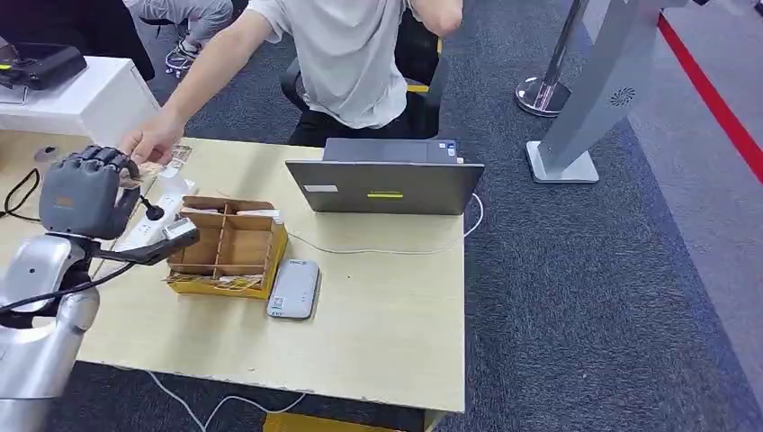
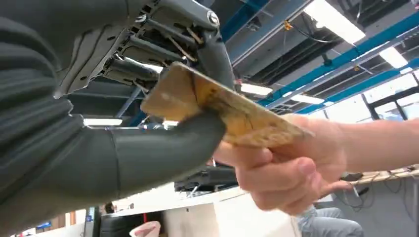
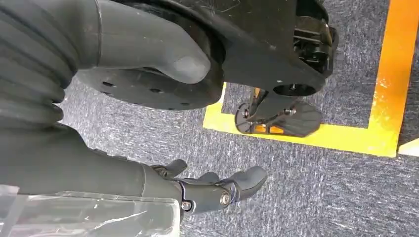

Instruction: Pass the card to the sensor for recognition and then transmit it.

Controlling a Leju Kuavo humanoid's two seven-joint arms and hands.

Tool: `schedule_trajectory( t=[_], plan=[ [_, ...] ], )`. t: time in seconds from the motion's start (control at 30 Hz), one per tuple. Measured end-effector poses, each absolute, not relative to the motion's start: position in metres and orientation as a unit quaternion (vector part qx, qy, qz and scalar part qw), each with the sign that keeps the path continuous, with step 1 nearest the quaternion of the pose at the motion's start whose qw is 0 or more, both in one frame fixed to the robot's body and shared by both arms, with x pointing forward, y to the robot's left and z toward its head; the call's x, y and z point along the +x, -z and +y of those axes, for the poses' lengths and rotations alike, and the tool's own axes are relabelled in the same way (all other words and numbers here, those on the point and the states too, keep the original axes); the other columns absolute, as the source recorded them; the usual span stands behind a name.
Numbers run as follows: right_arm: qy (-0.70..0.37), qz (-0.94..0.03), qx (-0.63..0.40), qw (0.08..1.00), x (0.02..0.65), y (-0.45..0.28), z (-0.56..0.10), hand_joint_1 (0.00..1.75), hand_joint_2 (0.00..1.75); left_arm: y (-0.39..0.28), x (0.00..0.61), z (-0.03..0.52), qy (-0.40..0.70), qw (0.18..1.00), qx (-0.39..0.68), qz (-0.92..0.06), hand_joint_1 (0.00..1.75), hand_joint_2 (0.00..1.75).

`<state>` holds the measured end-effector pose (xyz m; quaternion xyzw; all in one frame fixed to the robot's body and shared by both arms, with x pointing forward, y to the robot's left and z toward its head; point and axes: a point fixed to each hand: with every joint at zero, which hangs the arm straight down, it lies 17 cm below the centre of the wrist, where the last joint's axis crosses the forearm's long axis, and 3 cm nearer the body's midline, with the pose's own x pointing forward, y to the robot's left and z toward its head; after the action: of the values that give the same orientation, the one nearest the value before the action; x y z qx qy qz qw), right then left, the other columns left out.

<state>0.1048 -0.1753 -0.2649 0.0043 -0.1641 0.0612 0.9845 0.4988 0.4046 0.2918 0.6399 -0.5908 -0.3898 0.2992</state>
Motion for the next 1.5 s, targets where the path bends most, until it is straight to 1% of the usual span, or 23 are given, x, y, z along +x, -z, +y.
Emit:
schedule_trajectory(
  t=[0.47,0.7,0.93,1.23,1.5],
  plan=[
    [-0.061,-0.161,0.004,0.985,0.104,0.265,-0.175,0.00,1.75,-0.285,0.500,0.370,0.393,0.295,0.618,-0.614,1.75,1.75],
    [-0.055,-0.156,0.000,0.986,0.103,0.266,-0.177,0.00,1.75,-0.288,0.489,0.338,0.387,0.274,0.603,-0.641,1.75,1.75],
    [-0.041,-0.152,-0.007,0.987,0.102,0.267,-0.181,0.00,1.75,-0.273,0.453,0.266,0.410,0.240,0.560,-0.679,1.75,1.75],
    [-0.040,-0.153,-0.008,0.987,0.102,0.267,-0.182,0.00,1.75,-0.261,0.442,0.229,0.431,0.230,0.534,-0.690,1.75,1.75],
    [-0.041,-0.153,-0.007,0.987,0.102,0.267,-0.181,0.00,1.75,-0.251,0.441,0.217,0.441,0.236,0.524,-0.690,1.75,1.75]
  ],
)
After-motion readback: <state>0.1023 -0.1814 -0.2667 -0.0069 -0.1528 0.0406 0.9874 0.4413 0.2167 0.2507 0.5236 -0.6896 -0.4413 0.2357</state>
